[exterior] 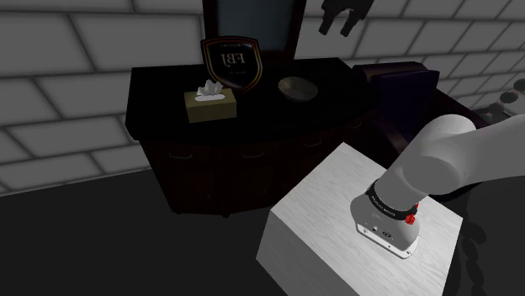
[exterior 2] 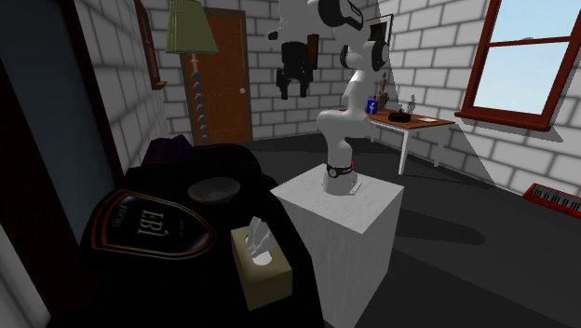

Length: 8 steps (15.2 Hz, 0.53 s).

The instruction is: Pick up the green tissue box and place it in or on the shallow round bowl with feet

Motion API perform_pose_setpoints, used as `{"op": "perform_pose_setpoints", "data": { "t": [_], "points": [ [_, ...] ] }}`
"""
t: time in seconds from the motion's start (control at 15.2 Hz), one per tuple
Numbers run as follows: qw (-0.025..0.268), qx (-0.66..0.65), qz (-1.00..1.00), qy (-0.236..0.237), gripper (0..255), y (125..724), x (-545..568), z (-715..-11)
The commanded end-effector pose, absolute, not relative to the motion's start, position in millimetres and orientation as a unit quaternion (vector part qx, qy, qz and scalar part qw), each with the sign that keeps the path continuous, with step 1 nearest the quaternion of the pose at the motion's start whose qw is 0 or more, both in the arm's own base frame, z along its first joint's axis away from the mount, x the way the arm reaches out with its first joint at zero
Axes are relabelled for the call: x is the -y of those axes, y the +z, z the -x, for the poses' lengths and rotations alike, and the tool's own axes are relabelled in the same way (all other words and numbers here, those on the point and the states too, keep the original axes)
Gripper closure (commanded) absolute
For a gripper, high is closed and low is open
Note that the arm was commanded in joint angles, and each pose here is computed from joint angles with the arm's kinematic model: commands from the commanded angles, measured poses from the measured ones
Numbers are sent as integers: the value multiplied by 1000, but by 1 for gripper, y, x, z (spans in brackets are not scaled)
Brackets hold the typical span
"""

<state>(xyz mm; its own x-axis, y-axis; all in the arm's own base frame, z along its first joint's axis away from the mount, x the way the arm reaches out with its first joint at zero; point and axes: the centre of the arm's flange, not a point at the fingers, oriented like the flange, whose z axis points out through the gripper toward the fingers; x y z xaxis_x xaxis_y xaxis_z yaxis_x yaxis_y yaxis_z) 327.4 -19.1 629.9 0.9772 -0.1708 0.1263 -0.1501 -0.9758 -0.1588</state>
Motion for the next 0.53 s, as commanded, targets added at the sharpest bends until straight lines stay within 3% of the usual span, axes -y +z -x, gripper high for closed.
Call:
{"op": "perform_pose_setpoints", "data": {
  "t": [0.0,0.46],
  "points": [
    [74,-81,991,-70,0,630,19,-327],
    [85,-166,978,-91,0,575,-40,-365]
  ]
}}
